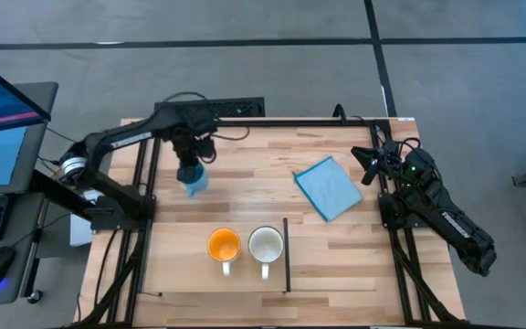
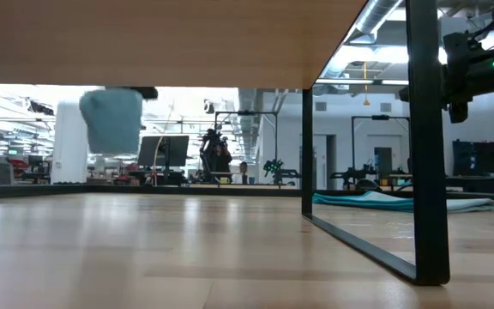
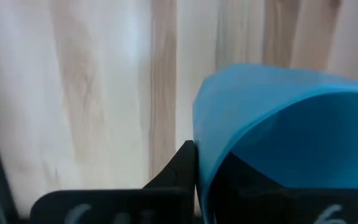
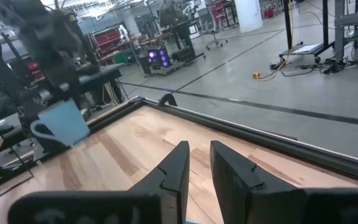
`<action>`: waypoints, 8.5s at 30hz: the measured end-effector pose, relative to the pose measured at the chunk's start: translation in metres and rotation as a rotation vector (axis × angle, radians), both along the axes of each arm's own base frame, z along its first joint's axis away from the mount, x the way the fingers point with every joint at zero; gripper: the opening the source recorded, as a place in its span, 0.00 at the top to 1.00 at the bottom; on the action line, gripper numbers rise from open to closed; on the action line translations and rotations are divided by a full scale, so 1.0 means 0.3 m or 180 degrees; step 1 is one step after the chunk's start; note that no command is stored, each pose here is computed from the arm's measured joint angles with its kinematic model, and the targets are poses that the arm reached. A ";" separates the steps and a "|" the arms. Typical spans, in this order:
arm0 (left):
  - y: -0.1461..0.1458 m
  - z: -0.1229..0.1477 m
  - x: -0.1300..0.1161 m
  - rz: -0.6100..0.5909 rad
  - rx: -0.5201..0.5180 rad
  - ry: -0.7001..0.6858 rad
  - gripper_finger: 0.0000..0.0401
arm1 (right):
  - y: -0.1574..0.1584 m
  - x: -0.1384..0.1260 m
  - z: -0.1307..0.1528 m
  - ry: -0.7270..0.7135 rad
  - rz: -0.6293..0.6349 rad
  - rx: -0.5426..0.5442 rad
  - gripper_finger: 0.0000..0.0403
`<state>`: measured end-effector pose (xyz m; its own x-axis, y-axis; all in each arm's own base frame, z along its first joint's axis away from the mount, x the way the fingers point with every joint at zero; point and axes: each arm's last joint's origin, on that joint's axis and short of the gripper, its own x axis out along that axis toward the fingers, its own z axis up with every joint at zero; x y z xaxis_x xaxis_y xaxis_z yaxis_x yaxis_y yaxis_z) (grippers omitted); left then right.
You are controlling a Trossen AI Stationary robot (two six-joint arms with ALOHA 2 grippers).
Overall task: Stack small to large cups/mugs on shelf
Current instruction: Put the blue mug on the shelf, then return to Home Position
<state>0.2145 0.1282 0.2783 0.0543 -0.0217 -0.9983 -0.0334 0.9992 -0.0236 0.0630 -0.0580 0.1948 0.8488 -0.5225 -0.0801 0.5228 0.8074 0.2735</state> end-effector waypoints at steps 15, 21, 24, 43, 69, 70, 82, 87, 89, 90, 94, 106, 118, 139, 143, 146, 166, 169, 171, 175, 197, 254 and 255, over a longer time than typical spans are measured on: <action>-0.159 0.350 -0.093 0.0622 -0.0622 -0.0846 0.98 | 0.000 0.000 0.000 -0.0015 -0.0002 0.0022 0.79; -0.244 0.387 -0.119 0.0563 -0.0646 -0.0949 0.98 | 0.000 0.000 0.000 -0.0058 -0.0009 0.0094 0.79; -0.272 0.400 -0.137 0.0666 -0.0515 -0.0961 0.98 | 0.000 0.000 0.000 -0.0058 -0.0009 0.0093 0.79; -0.517 0.398 -0.120 0.0910 -0.0790 -0.0648 0.98 | 0.000 0.000 0.000 -0.0050 -0.0007 0.0080 0.79; -0.713 0.274 -0.007 0.0674 -0.0628 0.0062 0.98 | 0.000 0.000 0.000 -0.0057 -0.0007 0.0090 0.79; -0.714 0.272 -0.005 0.0624 -0.0617 0.0060 0.98 | 0.000 0.000 0.000 -0.0057 -0.0007 0.0090 0.79; -0.710 0.215 -0.007 0.0613 -0.0529 0.0263 0.98 | 0.000 0.000 0.000 -0.0060 -0.0008 0.0093 0.79; -0.709 0.216 -0.007 0.0638 -0.0511 0.0248 0.98 | 0.000 0.000 0.000 -0.0061 -0.0008 0.0094 0.79; -0.709 0.216 -0.007 0.0671 -0.0509 0.0251 0.98 | 0.000 0.000 0.000 -0.0062 -0.0007 0.0095 0.79; -0.709 0.216 -0.006 0.0682 -0.0510 0.0247 0.98 | 0.000 0.000 0.000 -0.0062 -0.0007 0.0095 0.79; -0.711 0.216 0.000 0.0729 -0.0518 0.0183 0.98 | 0.000 0.000 0.000 -0.0061 -0.0007 0.0094 0.79; -0.715 0.205 0.023 0.0638 -0.0532 0.0202 0.98 | 0.000 0.000 0.000 -0.0058 -0.0009 0.0091 0.79; -0.716 0.212 0.029 0.0613 -0.0500 0.0138 0.98 | 0.000 0.000 0.000 -0.0058 -0.0009 0.0092 0.79; -0.719 0.213 0.030 0.0585 -0.0582 0.0149 0.89 | 0.000 0.000 0.000 -0.0058 -0.0009 0.0092 0.79; -0.720 0.214 0.034 0.0581 -0.0597 0.0114 0.89 | 0.000 0.000 0.000 -0.0058 -0.0009 0.0093 0.79; -0.720 0.214 0.036 0.0575 -0.0603 0.0099 0.89 | 0.000 0.000 0.000 -0.0059 -0.0009 0.0092 0.79; -0.711 0.215 0.030 0.0668 -0.0710 0.0238 0.57 | 0.000 0.000 0.000 -0.0059 -0.0009 0.0092 0.79; -0.697 0.235 0.014 0.0638 -0.0738 0.0204 0.53 | 0.000 0.000 0.000 -0.0058 -0.0008 0.0094 0.79; -0.684 0.275 -0.007 0.0638 -0.0729 0.0093 0.51 | 0.000 0.000 0.000 -0.0058 -0.0008 0.0093 0.79; -0.656 0.398 -0.059 0.0642 -0.0915 -0.0440 0.51 | 0.000 0.000 0.000 -0.0058 -0.0008 0.0093 0.79; -0.410 0.598 -0.528 0.1128 0.1555 -0.4014 0.51 | 0.002 0.003 0.026 -0.0189 0.0104 -0.0178 0.79; -0.436 -0.109 -0.466 0.1462 0.0811 -0.4733 0.51 | 0.020 -0.015 0.103 -0.0584 0.1052 -0.0857 0.79; -0.441 -0.120 -0.452 0.1477 0.0798 -0.4736 0.51 | 0.020 -0.015 0.103 -0.0585 0.1052 -0.0857 0.79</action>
